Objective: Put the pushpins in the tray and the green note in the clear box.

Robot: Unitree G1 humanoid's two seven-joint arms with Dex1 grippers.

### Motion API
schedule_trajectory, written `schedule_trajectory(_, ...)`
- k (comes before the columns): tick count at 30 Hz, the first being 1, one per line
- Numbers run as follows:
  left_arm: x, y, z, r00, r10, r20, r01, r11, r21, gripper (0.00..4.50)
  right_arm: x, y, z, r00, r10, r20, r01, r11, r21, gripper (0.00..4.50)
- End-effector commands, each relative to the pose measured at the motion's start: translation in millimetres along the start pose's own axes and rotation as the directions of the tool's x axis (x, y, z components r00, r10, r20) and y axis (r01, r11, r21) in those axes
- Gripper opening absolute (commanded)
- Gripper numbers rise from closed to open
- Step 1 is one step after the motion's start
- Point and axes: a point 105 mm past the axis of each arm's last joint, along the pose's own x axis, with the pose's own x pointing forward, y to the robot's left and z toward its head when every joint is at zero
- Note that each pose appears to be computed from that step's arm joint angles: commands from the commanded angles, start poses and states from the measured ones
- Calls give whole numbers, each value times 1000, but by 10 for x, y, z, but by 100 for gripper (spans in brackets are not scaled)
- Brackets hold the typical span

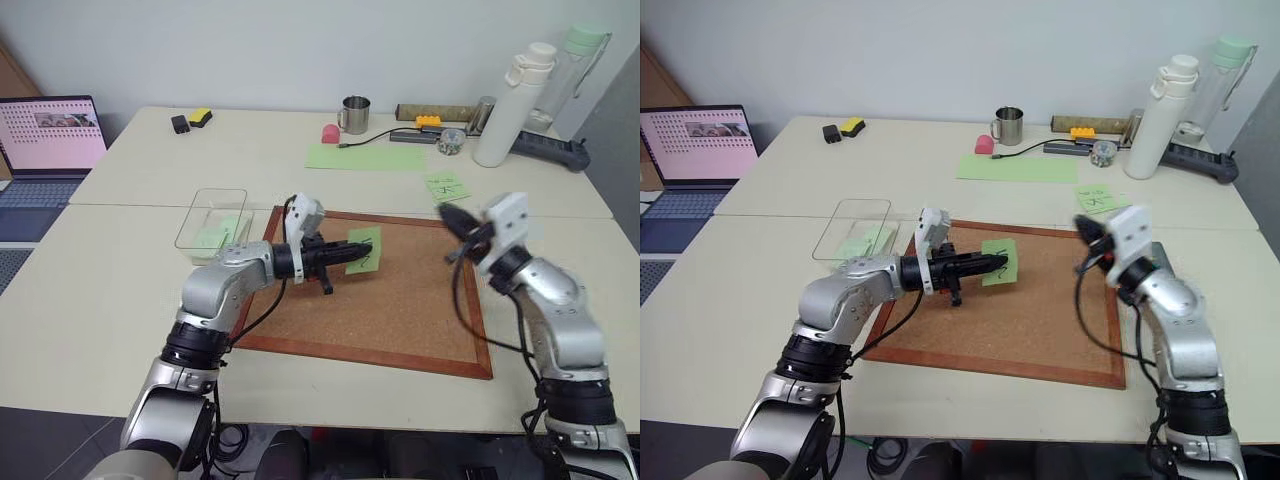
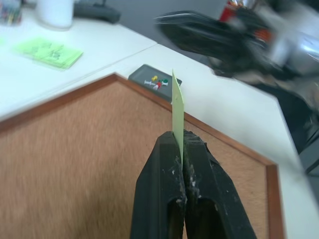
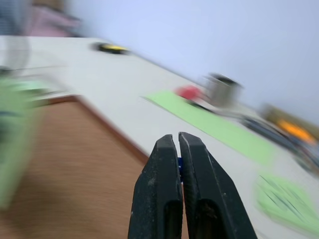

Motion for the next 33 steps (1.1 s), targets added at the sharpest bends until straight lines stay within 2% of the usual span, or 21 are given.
schedule_trajectory(1,167,-176,221,996,-91,8,86,960,266,3,-52,-448,-158,984,-159,-86,166,982,91,0)
schedule_trajectory(4,241,-197,174,994,-100,-38,108,926,363,3,-53,-597,-329,967,-195,-165,220,964,151,0)
schedule_trajectory(8,275,-214,66,991,-112,-77,133,902,410,3,-40,-711,-482,947,-221,-231,275,932,235,0)
schedule_trajectory(10,274,-224,55,990,-116,-76,137,900,415,0,-34,-744,-504,944,-223,-244,283,926,250,47)
schedule_trajectory(12,263,-232,47,990,-118,-75,138,900,414,0,-31,-761,-498,945,-221,-241,282,923,261,67)
schedule_trajectory(18,239,-215,10,991,-103,-84,128,902,412,0,-50,-804,-480,946,-225,-234,286,919,270,191)
schedule_trajectory(26,214,-190,26,994,-90,-65,108,917,383,0,-104,-832,-453,950,-222,-217,279,917,284,191)
schedule_trajectory(29,169,-127,137,998,-56,-13,57,943,326,0,-81,-759,-327,972,-174,-160,209,949,238,191)
schedule_trajectory(31,82,-6,250,1000,10,27,-17,959,283,0,-37,-537,-153,995,-42,-92,58,983,177,191)
schedule_trajectory(33,-68,170,345,992,119,51,-129,955,268,0,-25,-266,33,994,100,-31,-94,983,158,191)
